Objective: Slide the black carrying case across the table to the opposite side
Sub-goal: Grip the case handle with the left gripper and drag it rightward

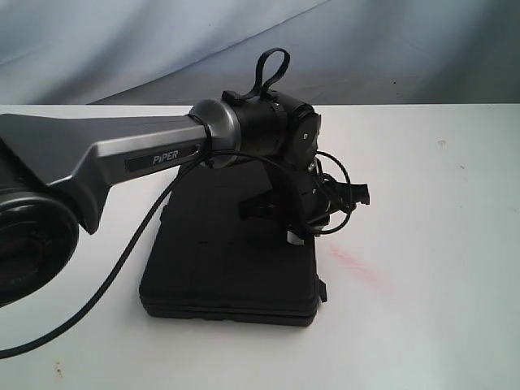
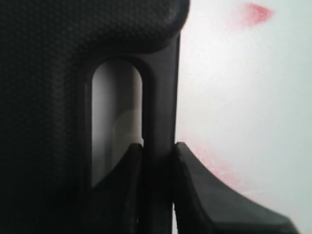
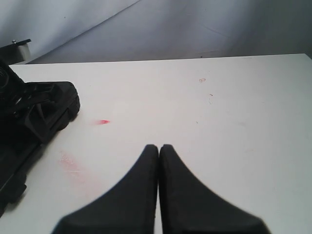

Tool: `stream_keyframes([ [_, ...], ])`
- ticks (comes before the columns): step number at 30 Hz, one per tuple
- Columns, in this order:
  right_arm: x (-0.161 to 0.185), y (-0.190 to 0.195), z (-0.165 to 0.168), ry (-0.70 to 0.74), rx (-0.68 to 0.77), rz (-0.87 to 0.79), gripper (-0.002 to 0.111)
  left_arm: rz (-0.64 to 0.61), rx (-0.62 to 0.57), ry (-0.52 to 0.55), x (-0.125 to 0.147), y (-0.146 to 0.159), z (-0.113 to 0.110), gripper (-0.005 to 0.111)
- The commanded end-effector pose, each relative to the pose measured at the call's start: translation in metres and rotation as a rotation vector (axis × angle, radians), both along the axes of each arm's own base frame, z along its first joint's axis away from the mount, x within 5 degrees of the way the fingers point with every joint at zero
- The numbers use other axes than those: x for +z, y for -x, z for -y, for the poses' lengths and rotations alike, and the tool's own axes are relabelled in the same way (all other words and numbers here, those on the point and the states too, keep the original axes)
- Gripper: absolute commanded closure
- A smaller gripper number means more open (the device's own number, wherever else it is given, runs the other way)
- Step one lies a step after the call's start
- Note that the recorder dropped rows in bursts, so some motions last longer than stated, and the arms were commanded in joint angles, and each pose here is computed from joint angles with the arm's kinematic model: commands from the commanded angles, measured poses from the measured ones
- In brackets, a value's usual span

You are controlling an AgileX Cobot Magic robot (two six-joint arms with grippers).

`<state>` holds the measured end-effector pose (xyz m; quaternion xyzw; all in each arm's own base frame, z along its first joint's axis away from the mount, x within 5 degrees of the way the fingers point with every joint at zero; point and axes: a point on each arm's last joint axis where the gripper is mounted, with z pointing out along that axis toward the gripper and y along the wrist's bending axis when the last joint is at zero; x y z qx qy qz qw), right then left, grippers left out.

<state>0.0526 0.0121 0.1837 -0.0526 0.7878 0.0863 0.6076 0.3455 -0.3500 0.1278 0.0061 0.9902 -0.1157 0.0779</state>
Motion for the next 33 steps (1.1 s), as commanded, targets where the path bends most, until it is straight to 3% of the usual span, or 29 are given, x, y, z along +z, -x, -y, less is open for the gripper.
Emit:
stream_keyframes([
  [1,-0.0005,0.0003,-0.0001,-0.006,0.001,0.004,0.108,0.010,0.028,0.056,0.0038,0.0009,0.0078,0.107],
  [25,-0.0005,0.0003,-0.0001,-0.006,0.001,0.004,0.108,0.033,0.020,0.092,0.0050,0.0025,0.0144,0.106],
  [28,-0.0005,0.0003,-0.0001,-0.006,0.001,0.004,0.108,0.039,0.017,0.091,0.0051,0.0021,0.0144,0.099],
  [32,-0.0005,0.0003,-0.0001,-0.006,0.001,0.004,0.108,0.048,0.011,0.082,0.0050,0.0015,0.0137,0.075],
  [33,-0.0005,0.0003,-0.0001,-0.006,0.001,0.004,0.108,0.048,0.011,0.082,0.0050,0.0015,0.0137,0.074],
])
